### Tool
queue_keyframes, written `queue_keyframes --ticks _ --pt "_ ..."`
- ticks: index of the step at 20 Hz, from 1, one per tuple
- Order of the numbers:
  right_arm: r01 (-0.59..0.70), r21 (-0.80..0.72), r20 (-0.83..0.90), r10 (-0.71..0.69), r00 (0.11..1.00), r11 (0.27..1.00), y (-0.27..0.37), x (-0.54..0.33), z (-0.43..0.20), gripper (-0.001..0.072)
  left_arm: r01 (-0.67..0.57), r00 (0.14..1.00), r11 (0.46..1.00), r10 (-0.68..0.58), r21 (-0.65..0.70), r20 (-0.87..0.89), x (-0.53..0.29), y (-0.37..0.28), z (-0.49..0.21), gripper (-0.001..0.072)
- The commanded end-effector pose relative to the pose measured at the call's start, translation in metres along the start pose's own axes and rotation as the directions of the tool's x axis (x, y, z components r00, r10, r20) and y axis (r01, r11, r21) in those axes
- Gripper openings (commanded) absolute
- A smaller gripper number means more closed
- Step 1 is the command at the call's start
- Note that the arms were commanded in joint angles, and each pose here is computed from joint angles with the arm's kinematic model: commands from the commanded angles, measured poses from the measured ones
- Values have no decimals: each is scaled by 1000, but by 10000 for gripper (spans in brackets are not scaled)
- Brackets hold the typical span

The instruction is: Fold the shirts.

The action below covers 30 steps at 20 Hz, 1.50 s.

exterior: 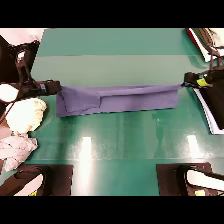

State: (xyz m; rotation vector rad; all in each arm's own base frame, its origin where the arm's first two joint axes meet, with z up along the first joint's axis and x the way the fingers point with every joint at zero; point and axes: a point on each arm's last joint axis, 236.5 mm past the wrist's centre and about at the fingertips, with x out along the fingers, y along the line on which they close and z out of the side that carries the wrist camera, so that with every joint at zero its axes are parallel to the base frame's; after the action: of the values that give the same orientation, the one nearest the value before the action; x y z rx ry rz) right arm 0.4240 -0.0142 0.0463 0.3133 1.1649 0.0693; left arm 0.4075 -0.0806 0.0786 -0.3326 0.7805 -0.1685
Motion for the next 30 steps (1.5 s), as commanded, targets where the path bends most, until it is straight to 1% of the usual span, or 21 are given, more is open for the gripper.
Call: queue_keyframes --ticks 1,5,8,9,10,11,12,15,16,17,18,19,20,23,25,30 --pt "-8 -16 8 8 1000 1000 6 34 20 13 -26 999 999 27 -26 44 31 15 9 30" --pt "-4 4 -29 4 1000 1000 -2 62 17 15 -37 995 999 40 -33 87 42 21 19 30" --pt "0 10 -17 1 1000 1000 -6 70 21 16 -37 992 999 41 -34 118 42 21 26 32" --pt "-1 11 -4 1 1000 1000 -5 69 24 23 -37 992 999 41 -35 117 42 21 26 214" --pt "1 9 7 -1 1000 1000 -5 68 27 170 -36 992 999 41 -38 117 42 21 26 466" --pt "1 9 13 -1 1000 1000 -6 66 29 431 -36 992 999 40 -36 118 41 20 26 548" --pt "2 14 12 -3 1000 1000 -8 63 30 523 -34 993 999 38 -35 116 40 19 26 548" --pt "6 33 -32 -5 999 999 -24 47 26 523 -23 997 999 25 -28 77 35 13 25 548" --pt "-10 33 -58 12 998 999 -27 43 20 522 -18 998 999 20 -27 52 34 10 21 547" --pt "-56 39 -91 59 994 998 -28 41 13 523 -16 1000 1000 16 -22 20 33 8 16 543" --pt "-114 62 -126 121 985 992 -27 40 5 523 -14 1000 1000 14 -21 -11 32 7 10 372" --pt "-170 96 -163 184 969 981 -27 43 -4 523 -14 999 1000 13 -19 -44 32 7 2 83" --pt "-215 129 -192 237 952 968 -27 47 -11 523 -14 997 1000 13 -11 -70 32 7 -4 31" --pt "-270 203 -251 316 915 941 -36 68 -25 523 -12 988 1000 10 -13 -155 29 7 -24 31" --pt "-314 207 -258 361 896 927 -32 80 -27 522 -12 977 1000 9 -12 -211 27 6 -38 30" --pt "-330 243 -288 393 873 912 -35 103 -36 523 -10 960 1000 5 -16 -280 23 5 -54 30"
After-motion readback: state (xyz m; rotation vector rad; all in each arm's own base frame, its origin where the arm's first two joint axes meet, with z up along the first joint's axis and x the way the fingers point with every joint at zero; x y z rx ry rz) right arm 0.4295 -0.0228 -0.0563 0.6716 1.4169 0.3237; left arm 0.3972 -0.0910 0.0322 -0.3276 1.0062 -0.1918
